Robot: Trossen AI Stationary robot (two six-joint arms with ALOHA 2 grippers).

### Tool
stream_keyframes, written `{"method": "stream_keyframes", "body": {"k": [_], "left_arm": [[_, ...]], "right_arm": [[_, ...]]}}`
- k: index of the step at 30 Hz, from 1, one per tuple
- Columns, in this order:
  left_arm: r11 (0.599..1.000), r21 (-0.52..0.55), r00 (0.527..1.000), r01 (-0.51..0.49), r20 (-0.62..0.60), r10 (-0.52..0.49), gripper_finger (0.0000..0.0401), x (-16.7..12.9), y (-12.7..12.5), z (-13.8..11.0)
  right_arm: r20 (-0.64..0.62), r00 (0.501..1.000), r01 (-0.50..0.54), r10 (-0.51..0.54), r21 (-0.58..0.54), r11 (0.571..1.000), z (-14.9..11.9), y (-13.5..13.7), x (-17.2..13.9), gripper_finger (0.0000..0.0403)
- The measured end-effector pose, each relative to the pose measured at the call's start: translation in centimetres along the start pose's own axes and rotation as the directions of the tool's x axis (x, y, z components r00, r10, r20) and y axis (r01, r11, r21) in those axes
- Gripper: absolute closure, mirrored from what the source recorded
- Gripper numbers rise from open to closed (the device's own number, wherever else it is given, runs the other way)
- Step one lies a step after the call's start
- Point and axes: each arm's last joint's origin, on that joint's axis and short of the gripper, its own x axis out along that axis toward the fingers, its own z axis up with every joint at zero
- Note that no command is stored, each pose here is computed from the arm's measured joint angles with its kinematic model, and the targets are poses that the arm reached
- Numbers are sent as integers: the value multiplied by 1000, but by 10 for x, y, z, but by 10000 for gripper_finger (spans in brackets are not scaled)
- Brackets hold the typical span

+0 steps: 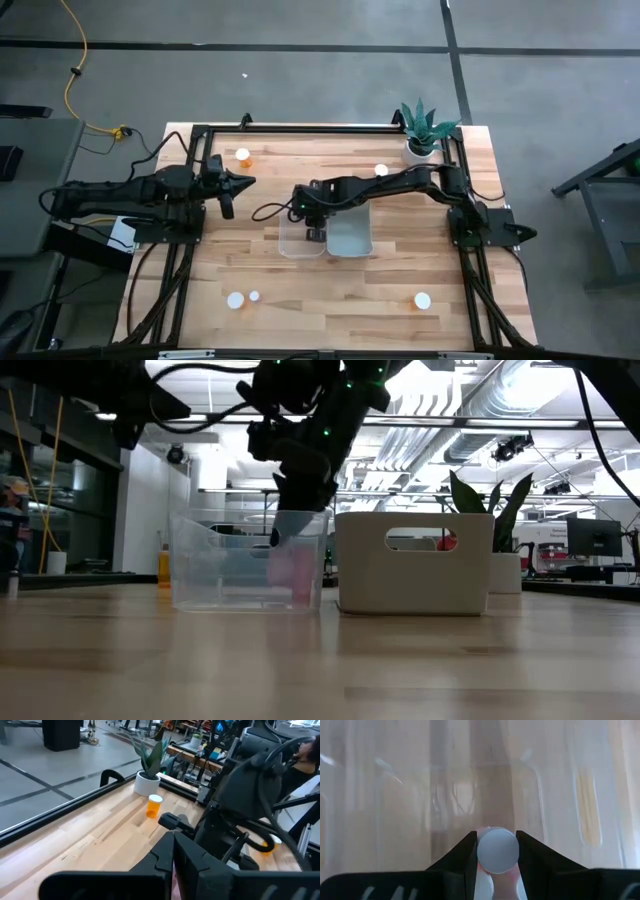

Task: Pick and place medicine bottles into bin by pill shape (circle, oval)
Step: Put the small pink pill bottle into the transparent bin

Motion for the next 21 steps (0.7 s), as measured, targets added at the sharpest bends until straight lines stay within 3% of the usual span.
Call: {"method": "stream_keyframes", "body": {"k": [9,21], "left_arm": [[1000,1,1000,-1,-2,1,401,0,0,0],[1000,2,1000,-3,-8,3,401,0,0,-1]], "right_arm": [[28,1000,-2,2,2,1000,3,0,2,302],[28,999,-27,27,1,1000,3,1,2,248]]}}
